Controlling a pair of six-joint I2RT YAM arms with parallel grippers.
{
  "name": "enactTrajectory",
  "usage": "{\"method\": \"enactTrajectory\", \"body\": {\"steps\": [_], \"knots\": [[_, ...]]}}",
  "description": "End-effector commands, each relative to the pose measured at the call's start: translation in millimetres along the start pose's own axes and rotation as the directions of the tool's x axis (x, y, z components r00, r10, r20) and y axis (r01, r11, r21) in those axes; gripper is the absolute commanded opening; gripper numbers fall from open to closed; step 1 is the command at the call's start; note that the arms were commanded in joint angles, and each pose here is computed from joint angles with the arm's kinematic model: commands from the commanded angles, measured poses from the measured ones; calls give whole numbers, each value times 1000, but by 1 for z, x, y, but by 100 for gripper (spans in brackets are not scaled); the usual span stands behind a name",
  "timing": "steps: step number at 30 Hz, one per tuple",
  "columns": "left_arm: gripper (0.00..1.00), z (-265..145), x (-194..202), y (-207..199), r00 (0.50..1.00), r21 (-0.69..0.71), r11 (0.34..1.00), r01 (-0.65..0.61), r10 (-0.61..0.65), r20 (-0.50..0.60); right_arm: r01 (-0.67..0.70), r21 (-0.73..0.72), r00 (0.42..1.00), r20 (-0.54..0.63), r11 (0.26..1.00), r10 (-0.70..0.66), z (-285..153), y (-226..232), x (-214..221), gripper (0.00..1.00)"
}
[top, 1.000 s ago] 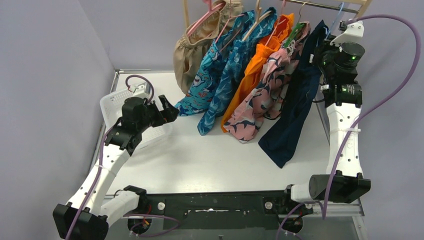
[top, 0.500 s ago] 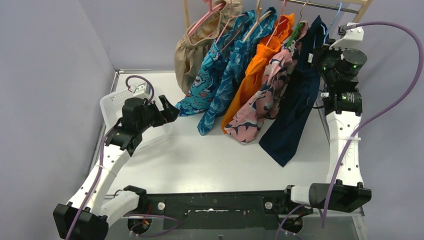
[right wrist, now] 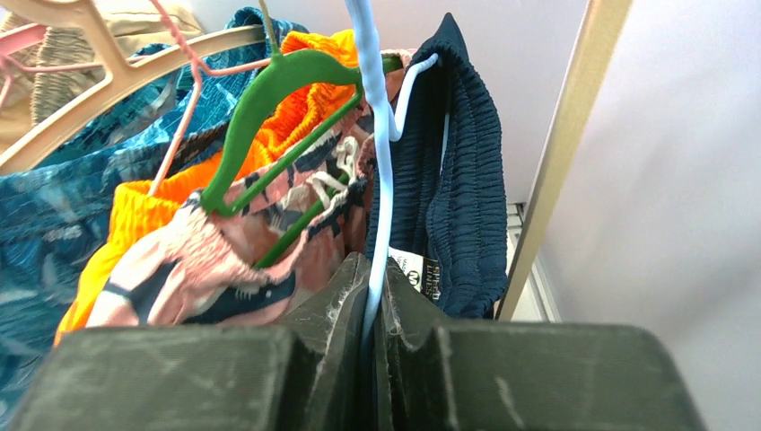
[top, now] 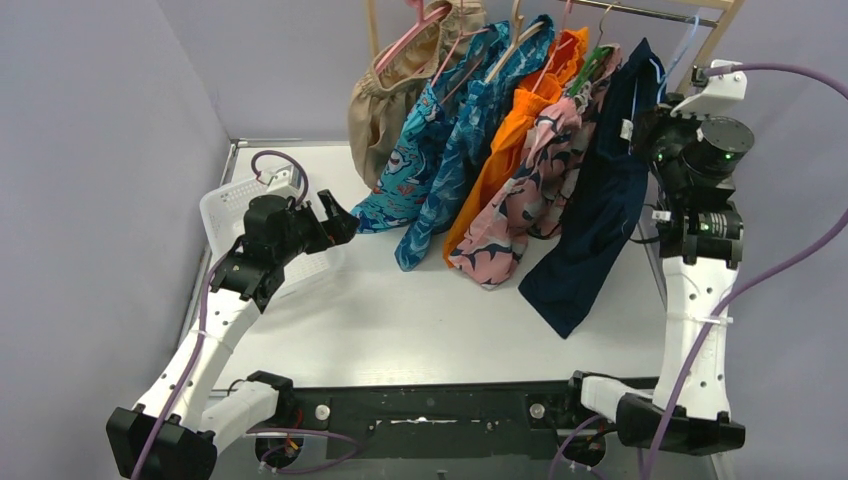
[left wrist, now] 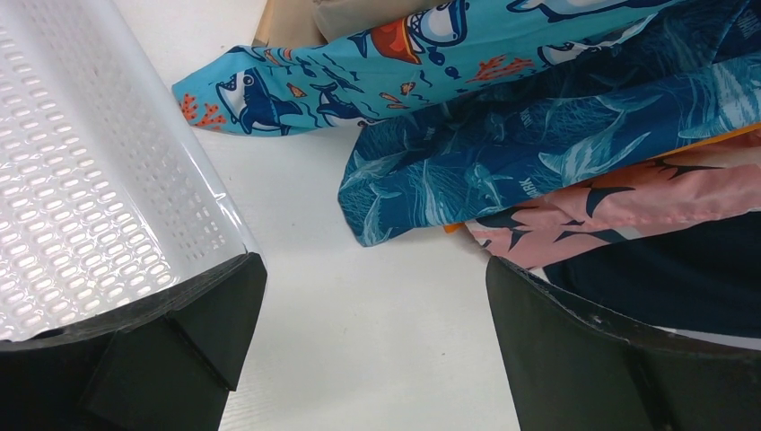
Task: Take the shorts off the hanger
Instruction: Pick up the hanger from the clothes rod.
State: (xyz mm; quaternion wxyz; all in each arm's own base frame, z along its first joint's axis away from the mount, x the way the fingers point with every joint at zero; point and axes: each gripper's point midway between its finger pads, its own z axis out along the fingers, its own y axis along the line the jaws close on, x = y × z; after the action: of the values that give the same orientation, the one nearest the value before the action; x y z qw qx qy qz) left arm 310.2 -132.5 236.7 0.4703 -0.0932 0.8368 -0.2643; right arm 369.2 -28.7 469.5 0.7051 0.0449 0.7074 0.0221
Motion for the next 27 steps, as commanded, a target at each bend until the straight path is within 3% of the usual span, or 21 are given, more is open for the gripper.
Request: {"method": "enactTrajectory", "body": {"steps": [1, 8, 15, 20, 24, 27], "knots": [[97, -13, -31, -20, 995, 65, 998, -18, 12, 98, -20, 6, 990, 137, 1000, 19, -56, 8, -53, 0], [97, -22, -42, -28, 993, 74, 997, -31, 22, 116, -162, 72, 985, -51, 984, 165, -120, 9, 6, 0], [97, -29, -46, -36, 993, 104, 994, -29, 17, 120, -250, -95, 932, -293, 964, 213, -170, 51, 61, 0], [98, -34, -48, -48, 993, 155, 988, -22, 4, 114, -411, -323, 835, -509, 853, 210, -194, 103, 107, 0], [98, -39, -50, -58, 993, 206, 978, -26, 1, 122, -505, -442, 787, -589, 741, 185, -209, 128, 120, 0], [97, -40, -50, -69, 993, 267, 963, -42, 11, 116, -516, -484, 777, -613, 707, 147, -210, 134, 124, 0]]}}
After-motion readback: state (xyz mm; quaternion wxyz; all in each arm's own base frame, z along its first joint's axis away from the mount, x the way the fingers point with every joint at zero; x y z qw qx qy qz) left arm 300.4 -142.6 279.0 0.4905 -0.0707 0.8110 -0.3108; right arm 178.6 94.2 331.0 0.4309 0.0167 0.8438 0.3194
